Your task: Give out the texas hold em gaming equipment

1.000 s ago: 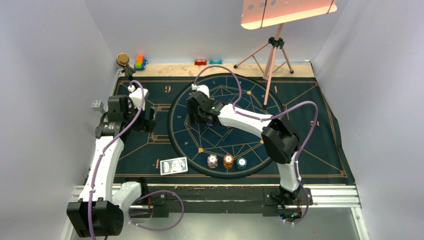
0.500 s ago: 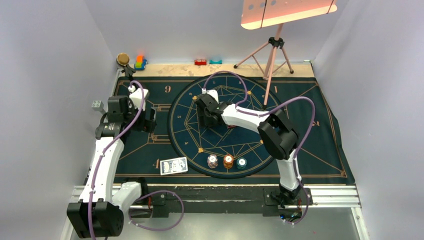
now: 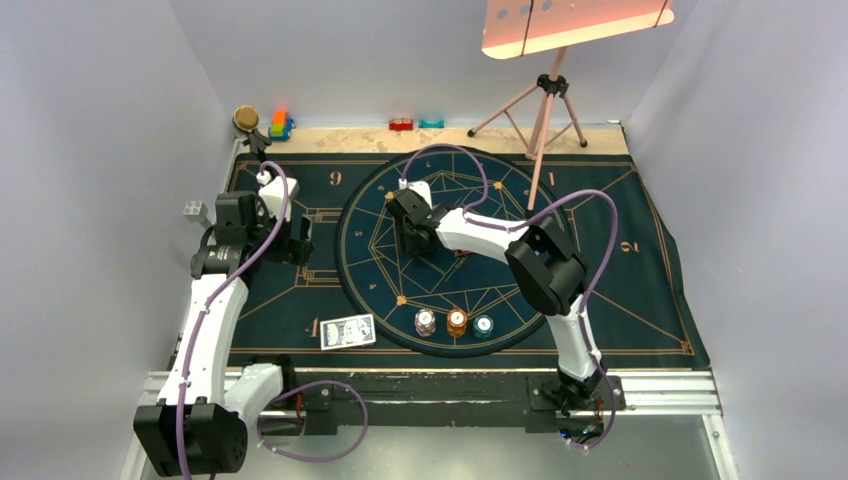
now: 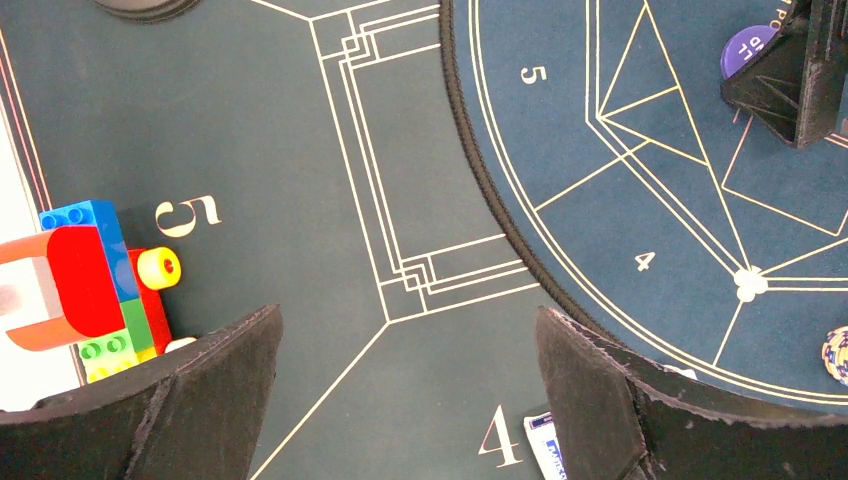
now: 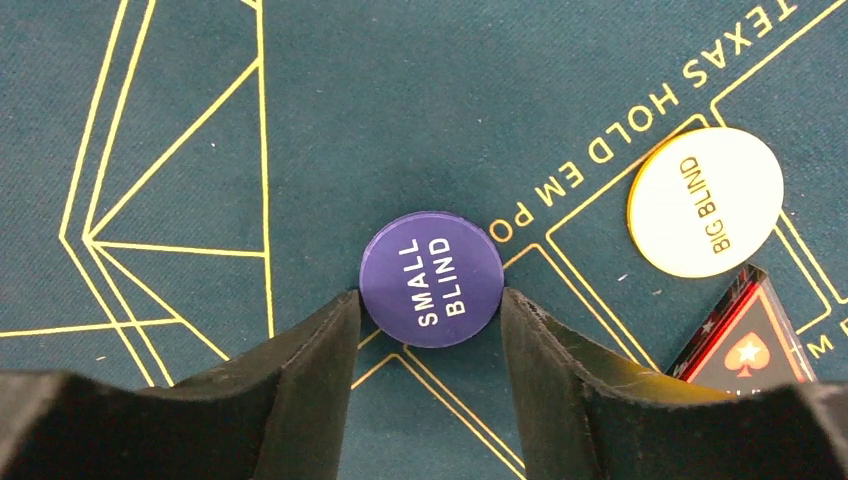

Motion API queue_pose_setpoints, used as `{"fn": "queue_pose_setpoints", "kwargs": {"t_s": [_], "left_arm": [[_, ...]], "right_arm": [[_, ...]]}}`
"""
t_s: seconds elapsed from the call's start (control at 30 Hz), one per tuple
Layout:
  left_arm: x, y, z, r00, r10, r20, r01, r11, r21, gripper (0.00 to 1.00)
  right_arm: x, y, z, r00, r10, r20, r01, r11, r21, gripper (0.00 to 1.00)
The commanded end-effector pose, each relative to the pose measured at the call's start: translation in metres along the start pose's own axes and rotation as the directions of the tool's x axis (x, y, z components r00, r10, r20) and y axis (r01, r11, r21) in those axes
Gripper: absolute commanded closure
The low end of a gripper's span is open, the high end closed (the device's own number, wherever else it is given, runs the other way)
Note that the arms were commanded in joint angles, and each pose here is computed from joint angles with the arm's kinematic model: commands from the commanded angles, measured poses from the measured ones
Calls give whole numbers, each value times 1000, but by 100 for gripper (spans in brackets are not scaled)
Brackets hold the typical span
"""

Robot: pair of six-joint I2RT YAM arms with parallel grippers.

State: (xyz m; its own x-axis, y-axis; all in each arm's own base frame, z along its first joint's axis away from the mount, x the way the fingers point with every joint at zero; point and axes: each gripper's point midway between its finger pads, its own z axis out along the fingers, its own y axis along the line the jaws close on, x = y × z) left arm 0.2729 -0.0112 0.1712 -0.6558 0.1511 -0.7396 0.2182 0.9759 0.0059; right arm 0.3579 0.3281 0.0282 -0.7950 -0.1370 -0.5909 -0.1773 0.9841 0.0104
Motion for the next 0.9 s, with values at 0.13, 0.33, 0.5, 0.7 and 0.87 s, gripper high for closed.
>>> {"fn": "queue_pose_setpoints", "kwargs": {"t_s": [0.13,0.33,0.5,0.7,0.87], "left_arm": [[-10,3,-4,999,-12,47,13,1000,-17,0],[-11,6,-5,999,-16,49,18,999,-35,0],[-10,8,-6,999,-19,47,21,999,-44,0],[-10,10,-5,999,-19,48,22,998,-51,0],[-9,10,-5,999,-24,47,27,998,-53,0]], "right_arm": [[9,13,11,999,-37,-22,37,999,5,55],[5,57,9,997,-80,-3,80,993,-82,59],[-5,105,6,994,-101,30,105,977,-184,61],[-7,158,-9,991,-124,53,134,940,-314,61],[-4,176,-11,995,-89,37,96,919,-382,60]]}}
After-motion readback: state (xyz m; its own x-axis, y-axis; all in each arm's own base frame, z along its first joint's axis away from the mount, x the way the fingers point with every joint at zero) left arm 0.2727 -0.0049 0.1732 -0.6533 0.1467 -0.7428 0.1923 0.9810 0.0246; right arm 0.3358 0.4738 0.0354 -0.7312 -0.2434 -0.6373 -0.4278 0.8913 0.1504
